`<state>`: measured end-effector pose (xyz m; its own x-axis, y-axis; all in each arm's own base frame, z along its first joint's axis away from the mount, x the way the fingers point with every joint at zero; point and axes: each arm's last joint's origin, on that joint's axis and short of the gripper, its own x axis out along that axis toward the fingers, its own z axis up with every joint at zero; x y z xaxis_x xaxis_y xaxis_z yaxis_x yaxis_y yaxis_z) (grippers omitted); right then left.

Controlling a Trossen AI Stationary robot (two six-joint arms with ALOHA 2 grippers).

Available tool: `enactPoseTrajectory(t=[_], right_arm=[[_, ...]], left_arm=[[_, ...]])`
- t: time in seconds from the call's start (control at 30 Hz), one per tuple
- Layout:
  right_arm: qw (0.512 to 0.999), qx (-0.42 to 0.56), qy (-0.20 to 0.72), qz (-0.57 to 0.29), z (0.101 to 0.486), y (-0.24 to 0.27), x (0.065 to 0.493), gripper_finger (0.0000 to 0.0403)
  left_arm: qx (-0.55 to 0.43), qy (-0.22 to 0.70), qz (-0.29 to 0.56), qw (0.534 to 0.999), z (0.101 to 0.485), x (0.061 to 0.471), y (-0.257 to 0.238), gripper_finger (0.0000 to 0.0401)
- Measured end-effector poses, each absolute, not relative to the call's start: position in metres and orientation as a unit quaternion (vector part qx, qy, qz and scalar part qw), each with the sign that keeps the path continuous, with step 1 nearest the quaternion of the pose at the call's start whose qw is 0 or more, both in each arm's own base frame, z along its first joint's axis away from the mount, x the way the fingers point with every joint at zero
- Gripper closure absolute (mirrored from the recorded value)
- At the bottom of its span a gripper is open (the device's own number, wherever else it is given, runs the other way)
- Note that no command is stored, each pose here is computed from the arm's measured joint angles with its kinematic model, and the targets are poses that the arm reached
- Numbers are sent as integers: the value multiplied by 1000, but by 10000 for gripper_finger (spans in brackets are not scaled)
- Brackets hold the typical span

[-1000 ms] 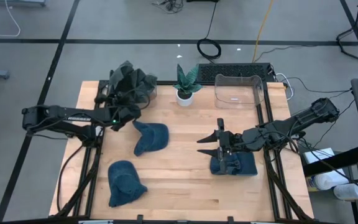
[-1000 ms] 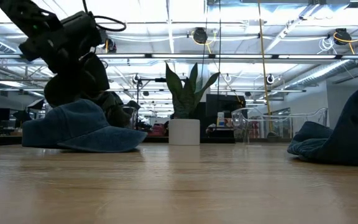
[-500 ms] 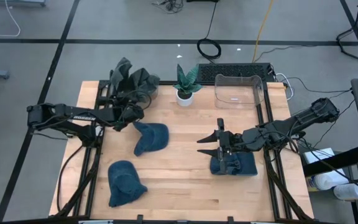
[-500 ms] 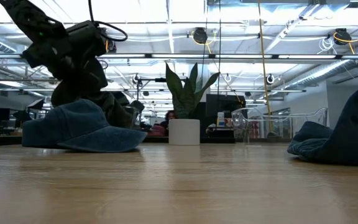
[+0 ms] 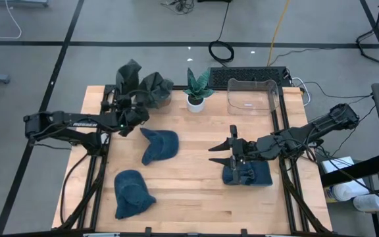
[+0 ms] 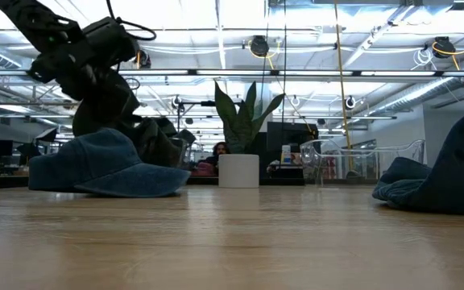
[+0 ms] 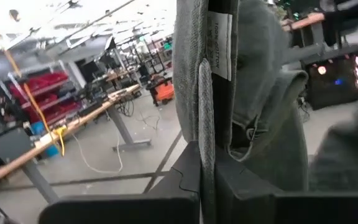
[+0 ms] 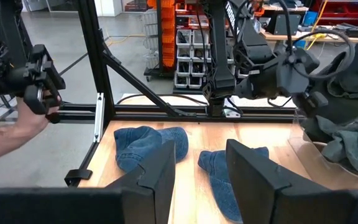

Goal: Pick & Place hat
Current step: Put the green cap into the left transparent bin

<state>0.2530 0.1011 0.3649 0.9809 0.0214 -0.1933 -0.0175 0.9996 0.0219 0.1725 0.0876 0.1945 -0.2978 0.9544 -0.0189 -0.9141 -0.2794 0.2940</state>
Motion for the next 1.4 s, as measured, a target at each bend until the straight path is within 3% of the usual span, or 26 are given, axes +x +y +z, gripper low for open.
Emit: enactPoseTrajectory(t=[0.4,0.8,1.4], right_arm=[[995,10,97,10,365,101,253,273],[995,10,97,10,365,101,253,273],[995,10,97,10,365,101,253,273]], left_arm=[[66,92,812,572,185,180,95,394],[119,165,795,571,137,201,98,393],[135,178,776,590,146,206,88,187]])
